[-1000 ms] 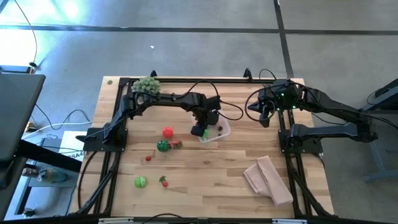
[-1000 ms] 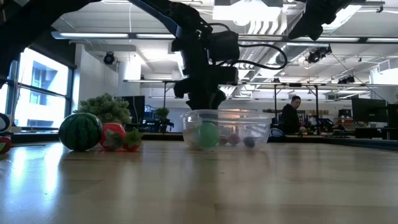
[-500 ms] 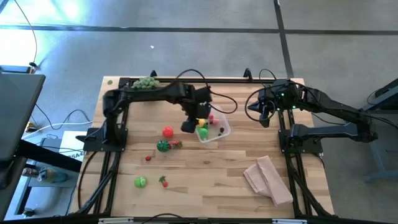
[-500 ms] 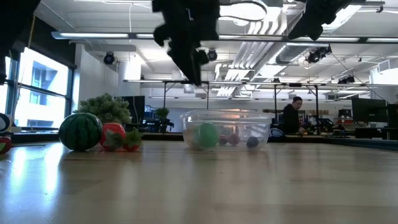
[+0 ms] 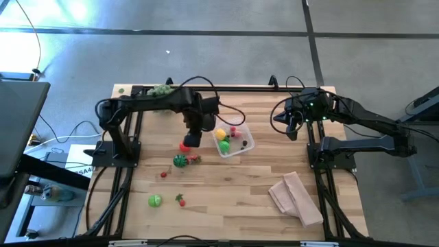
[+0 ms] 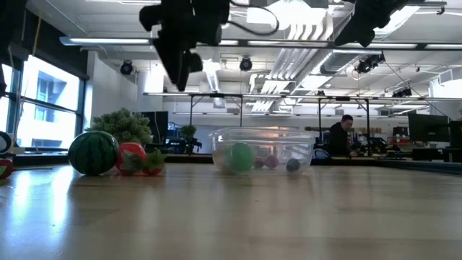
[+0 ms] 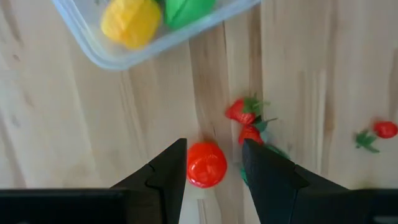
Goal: Pick and placing Produce into tupperware
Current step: Put the orange tomato into the transparent bin
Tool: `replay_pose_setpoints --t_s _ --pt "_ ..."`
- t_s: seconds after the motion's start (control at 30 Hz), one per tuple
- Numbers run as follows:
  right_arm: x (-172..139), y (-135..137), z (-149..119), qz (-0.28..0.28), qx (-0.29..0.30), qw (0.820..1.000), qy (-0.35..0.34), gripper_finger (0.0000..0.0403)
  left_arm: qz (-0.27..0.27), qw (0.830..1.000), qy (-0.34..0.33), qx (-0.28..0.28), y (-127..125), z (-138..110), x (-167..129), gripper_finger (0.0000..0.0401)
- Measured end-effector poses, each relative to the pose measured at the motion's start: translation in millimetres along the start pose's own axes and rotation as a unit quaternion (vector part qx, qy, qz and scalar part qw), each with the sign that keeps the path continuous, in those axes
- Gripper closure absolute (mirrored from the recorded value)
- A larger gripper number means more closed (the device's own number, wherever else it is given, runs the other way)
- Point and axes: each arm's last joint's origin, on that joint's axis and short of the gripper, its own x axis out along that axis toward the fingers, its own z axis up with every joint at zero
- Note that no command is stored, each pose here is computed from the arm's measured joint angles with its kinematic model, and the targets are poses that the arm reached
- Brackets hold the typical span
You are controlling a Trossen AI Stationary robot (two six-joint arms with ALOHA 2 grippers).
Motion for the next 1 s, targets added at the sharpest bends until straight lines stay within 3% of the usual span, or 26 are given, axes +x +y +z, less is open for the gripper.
replay_pose_setpoints --t_s 0.2,0.33,0.7,1.0 --pt "0 0 0 0.000 0.000 1.000 0.000 0.0399 -0.006 0.999 0.048 -0.008 1 -16 36 0.0256" --pt "0 0 0 0.000 0.000 1.000 0.000 0.0399 -0.004 0.999 0.043 -0.004 -2 -33 49 0.0256" --pt "0 0 0 0.000 0.000 1.000 0.000 0.0399 0.028 0.999 -0.041 -0.004 -17 -86 62 0.0256" --pt "0 0 0 0.000 0.000 1.000 0.000 0.0399 0.031 0.998 -0.058 -0.002 -16 -91 76 0.0256"
